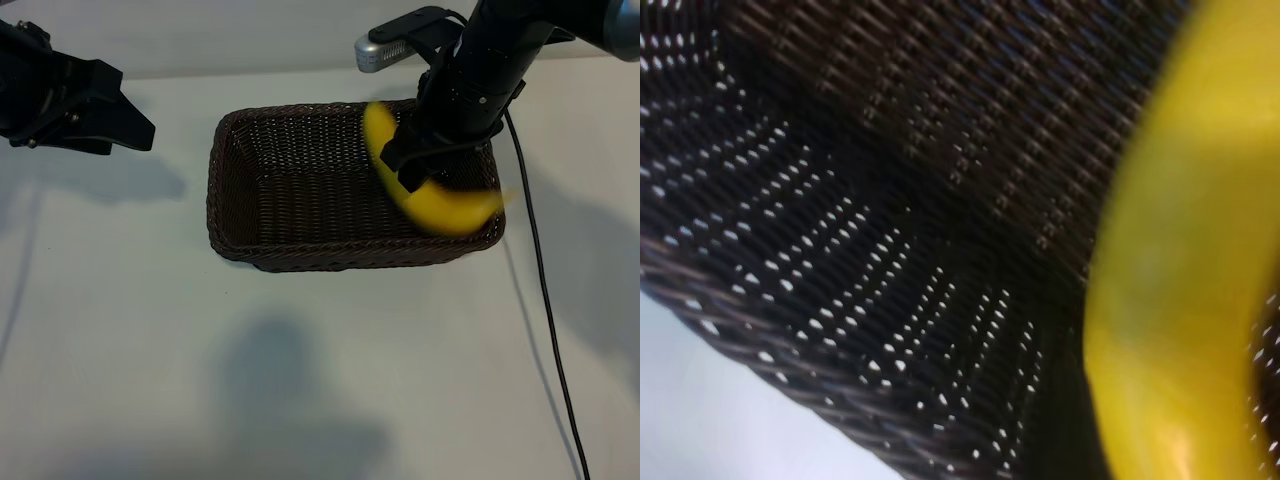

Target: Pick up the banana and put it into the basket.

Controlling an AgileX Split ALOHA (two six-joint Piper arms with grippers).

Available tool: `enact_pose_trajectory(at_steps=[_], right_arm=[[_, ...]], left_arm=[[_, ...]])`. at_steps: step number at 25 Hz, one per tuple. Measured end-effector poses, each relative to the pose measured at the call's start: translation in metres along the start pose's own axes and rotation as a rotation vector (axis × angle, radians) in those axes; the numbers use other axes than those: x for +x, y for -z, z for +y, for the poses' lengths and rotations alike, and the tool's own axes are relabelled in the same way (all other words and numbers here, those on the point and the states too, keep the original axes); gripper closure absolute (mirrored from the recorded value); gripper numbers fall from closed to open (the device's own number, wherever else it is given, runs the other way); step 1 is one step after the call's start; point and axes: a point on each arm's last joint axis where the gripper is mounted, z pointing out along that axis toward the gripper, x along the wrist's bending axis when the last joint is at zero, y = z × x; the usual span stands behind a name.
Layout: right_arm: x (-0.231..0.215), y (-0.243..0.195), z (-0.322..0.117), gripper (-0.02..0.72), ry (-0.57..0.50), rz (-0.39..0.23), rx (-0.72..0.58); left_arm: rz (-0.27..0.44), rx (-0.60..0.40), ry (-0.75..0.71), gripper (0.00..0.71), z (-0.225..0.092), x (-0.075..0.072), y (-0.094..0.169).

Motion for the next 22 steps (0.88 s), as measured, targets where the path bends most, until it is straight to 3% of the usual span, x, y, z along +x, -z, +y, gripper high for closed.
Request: enact_pose_trajectory(at_steps=[3, 9, 15, 22], right_arm=[[0.001, 0.01, 0.003, 0.136, -0.018, -0.008, -0.024], [0.006, 0.073, 0.005, 0.177, -0.011, -0.021, -0.122], [-0.031, 0.123, -0.016, 0.181, -0.128, -0.055, -0.22], [-0.077, 0.121, -0.055, 0.183, -0.267, 0.007, -0.22]], left_arm=[[0.0, 0.0, 0.0, 0.195, 0.0, 0.0, 0.0], [-0.002, -0.002, 0.001, 0.195, 0.0, 0.0, 0.0], [-0.034, -0.011, 0.013, 0.195, 0.001, -0.003, 0.0], [-0.039, -0.012, 0.014, 0.195, 0.001, -0.004, 0.0]])
